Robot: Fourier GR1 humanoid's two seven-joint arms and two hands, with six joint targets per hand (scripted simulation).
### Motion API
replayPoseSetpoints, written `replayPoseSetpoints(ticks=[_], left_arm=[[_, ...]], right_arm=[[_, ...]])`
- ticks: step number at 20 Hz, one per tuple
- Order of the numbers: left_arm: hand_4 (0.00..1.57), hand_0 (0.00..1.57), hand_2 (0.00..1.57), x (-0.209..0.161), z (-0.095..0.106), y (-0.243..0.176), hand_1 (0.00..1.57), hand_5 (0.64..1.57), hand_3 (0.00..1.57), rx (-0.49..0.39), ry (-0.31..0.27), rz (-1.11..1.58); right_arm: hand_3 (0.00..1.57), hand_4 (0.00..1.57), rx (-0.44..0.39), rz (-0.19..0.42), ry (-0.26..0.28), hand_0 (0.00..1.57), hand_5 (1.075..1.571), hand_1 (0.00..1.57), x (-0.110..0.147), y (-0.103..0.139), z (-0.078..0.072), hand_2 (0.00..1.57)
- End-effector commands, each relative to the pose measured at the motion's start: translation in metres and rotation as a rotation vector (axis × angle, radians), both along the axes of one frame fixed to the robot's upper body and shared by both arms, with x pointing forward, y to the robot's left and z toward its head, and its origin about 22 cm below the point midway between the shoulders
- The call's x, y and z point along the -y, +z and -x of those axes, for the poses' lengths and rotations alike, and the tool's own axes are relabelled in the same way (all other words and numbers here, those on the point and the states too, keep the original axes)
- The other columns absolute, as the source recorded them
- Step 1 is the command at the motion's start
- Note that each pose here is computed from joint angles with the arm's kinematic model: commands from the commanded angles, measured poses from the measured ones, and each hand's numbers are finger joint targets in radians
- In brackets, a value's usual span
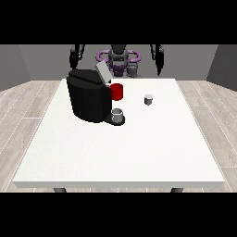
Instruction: Insert the coffee pod into the coffee machine and close the lid
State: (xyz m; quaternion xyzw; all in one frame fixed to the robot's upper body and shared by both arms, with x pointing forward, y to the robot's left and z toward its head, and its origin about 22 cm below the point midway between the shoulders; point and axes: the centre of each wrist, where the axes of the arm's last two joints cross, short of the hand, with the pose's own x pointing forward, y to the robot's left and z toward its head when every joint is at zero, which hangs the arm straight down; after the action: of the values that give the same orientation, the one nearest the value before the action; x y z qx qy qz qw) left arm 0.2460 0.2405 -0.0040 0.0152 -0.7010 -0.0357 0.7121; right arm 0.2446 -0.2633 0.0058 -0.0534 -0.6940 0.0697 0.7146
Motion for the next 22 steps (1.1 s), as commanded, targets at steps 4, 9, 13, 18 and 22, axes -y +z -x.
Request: replayPoseSetpoints(ticks=[4,9,13,18,22], left_arm=[[0.32,0.00,0.00,0.006,-0.006,0.001,0.00,1.571,0.00,0.092,-0.038,0.006],[0.00,0.00,0.00,-0.016,-0.007,0.010,0.00,1.571,0.00,0.133,-0.059,-0.193],[0.00,0.00,0.00,-0.048,-0.025,0.021,0.00,1.571,0.00,0.071,-0.051,-0.246],[0.00,0.00,0.00,-0.068,-0.060,0.029,0.00,1.571,0.00,0.029,-0.032,-0.214],[0.00,0.00,0.00,-0.064,-0.070,0.024,0.00,1.571,0.00,-0.047,-0.049,-0.297]], right_arm=[[0.00,0.13,-0.035,-0.067,-0.002,0.00,1.571,0.00,-0.013,-0.005,-0.002,0.00],[0.00,0.09,0.121,-0.138,-0.203,0.00,1.571,0.00,-0.023,-0.018,0.004,0.00],[0.00,0.22,0.160,-0.175,-0.151,0.00,1.571,0.00,-0.008,-0.006,-0.002,0.00],[0.00,0.18,0.185,-0.153,-0.113,0.00,1.571,0.00,-0.042,0.010,-0.009,0.00],[0.00,0.19,0.179,-0.184,-0.097,0.00,1.571,0.00,-0.037,0.002,-0.006,0.00]])
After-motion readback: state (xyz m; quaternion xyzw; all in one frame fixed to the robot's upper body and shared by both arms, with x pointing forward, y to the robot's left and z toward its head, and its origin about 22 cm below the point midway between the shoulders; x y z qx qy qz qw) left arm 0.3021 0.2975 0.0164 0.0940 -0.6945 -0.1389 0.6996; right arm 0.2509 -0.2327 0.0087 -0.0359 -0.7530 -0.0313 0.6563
